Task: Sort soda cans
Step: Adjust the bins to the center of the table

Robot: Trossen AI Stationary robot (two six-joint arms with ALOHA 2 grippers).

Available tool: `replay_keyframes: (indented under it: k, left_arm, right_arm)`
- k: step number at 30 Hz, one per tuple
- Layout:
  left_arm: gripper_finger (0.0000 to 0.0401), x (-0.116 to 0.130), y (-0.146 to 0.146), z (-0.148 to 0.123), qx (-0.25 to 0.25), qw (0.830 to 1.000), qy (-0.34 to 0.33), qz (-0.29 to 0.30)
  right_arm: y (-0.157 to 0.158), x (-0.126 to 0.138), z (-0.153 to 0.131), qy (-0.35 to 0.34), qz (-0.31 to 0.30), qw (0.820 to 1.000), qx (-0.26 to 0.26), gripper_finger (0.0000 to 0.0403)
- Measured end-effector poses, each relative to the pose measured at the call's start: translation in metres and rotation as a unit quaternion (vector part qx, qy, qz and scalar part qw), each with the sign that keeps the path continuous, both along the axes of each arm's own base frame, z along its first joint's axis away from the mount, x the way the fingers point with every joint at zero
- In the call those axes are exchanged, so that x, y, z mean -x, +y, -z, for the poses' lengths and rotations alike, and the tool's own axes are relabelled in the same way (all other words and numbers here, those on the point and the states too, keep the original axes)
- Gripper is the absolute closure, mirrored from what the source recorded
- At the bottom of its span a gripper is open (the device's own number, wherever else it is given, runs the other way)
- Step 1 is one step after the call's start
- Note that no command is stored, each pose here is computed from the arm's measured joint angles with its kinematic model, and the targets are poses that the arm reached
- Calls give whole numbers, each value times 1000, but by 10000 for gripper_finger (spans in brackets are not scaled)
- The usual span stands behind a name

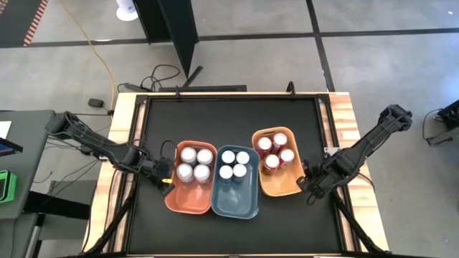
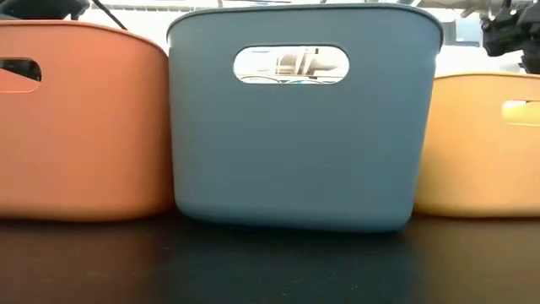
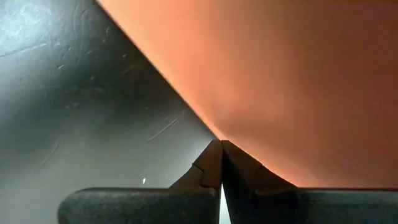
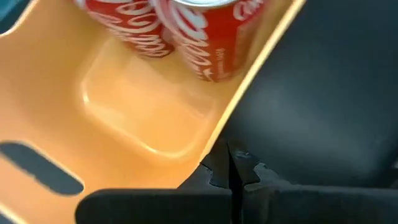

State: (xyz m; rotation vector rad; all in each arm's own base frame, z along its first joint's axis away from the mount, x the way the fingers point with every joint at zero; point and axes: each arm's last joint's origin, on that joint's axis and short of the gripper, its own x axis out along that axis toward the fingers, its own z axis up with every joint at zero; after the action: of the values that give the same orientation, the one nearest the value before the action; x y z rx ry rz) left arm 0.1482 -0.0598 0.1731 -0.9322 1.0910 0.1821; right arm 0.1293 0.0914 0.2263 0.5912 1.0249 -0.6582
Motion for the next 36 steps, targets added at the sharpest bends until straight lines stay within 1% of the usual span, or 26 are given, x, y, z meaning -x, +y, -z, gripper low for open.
replay_keyframes:
  k: [8, 14, 17, 22, 26, 29, 32, 34, 36]
  left_arm:
    - [401, -4, 0, -2, -17, 999, -29, 5]
    - [401, -4, 0, -2, -15, 999, -29, -3]
    - [401, -1, 1, 0, -18, 999, -6, -28]
    - [401, 8, 5, 5, -44, 996, 51, -66]
    - [401, 11, 7, 6, -50, 994, 63, -76]
    - [401, 12, 7, 5, -56, 992, 74, -80]
    - [401, 11, 8, 2, -62, 992, 74, -83]
    - [401, 10, 7, 1, -60, 992, 70, -83]
    - [401, 10, 7, 0, -61, 992, 69, -83]
  right_arm:
    - [9, -11, 1, -28, -56, 998, -9, 403]
    - [10, -11, 2, -22, -60, 998, -2, 403]
    - [10, -9, 3, -15, -64, 998, 9, 403]
    - [5, -1, -1, -5, -52, 997, 64, 403]
    - [2, 2, -9, -11, -41, 993, 108, 403]
    - [0, 1, -17, -32, -45, 988, 141, 403]
    - [3, -4, -24, -65, -76, 980, 174, 403]
    - [10, -12, -29, -99, -123, 970, 188, 403]
    - [19, -22, -34, -135, -180, 955, 193, 403]
